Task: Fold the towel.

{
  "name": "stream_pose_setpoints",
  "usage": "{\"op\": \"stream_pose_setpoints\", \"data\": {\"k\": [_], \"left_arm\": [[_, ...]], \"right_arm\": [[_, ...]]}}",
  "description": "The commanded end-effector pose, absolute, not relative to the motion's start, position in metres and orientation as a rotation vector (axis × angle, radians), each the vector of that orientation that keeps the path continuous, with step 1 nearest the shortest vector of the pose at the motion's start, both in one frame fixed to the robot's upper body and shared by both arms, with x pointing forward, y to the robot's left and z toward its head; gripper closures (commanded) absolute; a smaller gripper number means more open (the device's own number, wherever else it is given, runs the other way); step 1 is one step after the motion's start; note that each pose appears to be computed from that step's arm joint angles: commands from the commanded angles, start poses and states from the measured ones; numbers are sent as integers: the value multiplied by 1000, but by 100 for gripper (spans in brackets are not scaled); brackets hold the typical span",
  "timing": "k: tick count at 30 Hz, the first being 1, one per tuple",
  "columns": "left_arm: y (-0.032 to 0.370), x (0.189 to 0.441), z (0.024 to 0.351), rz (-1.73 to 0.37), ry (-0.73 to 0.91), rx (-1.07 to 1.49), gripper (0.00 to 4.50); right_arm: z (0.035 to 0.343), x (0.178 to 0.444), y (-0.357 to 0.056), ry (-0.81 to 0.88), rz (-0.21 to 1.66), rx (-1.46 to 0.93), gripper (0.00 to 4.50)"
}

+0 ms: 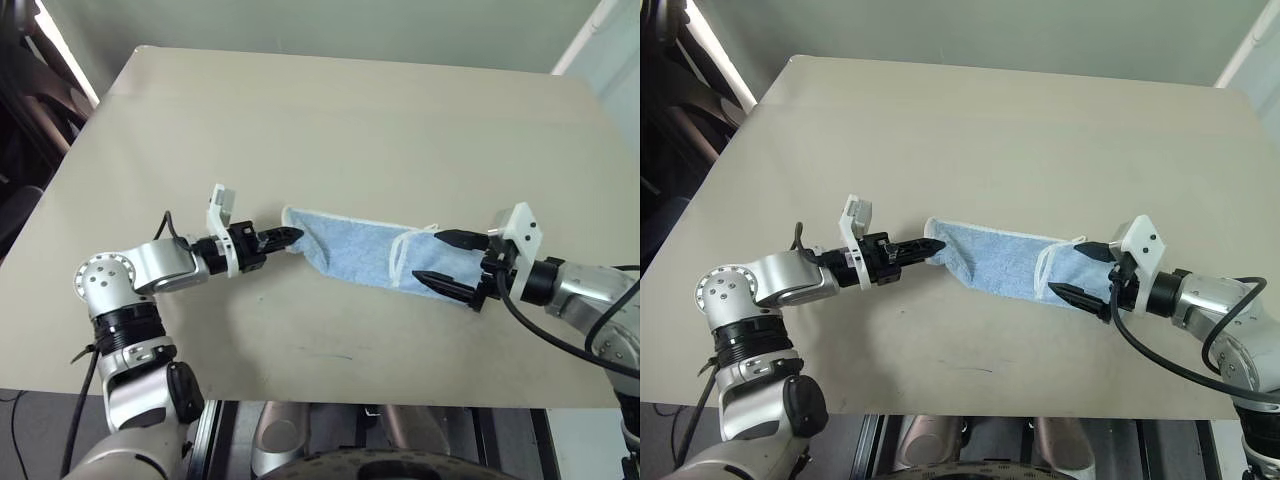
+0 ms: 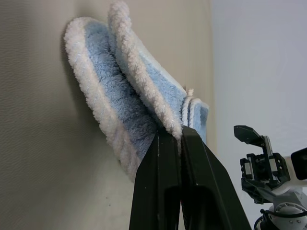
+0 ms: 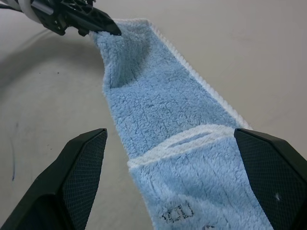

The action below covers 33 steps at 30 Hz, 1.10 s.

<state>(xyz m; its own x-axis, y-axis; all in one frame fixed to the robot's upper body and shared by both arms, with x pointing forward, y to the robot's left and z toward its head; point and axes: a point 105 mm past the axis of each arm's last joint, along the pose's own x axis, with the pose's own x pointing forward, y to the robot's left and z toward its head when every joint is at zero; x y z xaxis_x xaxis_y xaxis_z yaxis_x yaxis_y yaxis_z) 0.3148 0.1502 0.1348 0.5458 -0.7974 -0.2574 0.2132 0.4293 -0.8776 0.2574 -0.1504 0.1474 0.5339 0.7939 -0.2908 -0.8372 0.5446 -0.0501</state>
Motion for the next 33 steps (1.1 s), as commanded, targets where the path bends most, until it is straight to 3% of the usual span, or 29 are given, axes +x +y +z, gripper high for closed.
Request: {"op": "stream_pose_setpoints", "data": {"k": [1, 12, 16, 22, 26, 33], "left_arm": [[150, 318, 159, -771, 694, -921, 447], [145, 315, 174, -818, 708, -931, 447], [105, 314, 211, -1065, 695, -863, 447], [119, 318, 190, -973, 767, -827, 447], [128, 315, 178, -946, 797, -808, 358], [134, 314, 177, -953, 791, -806, 106]], "right_arm": [[163, 254, -155, 187, 968, -237, 0], [164, 253, -157, 188, 956, -236, 0], [166, 253, -168, 187, 889, -239, 0], [163, 245, -170, 195, 854, -231, 0], [161, 242, -170, 201, 847, -230, 0], [160, 243, -168, 206, 857, -236, 0]]}}
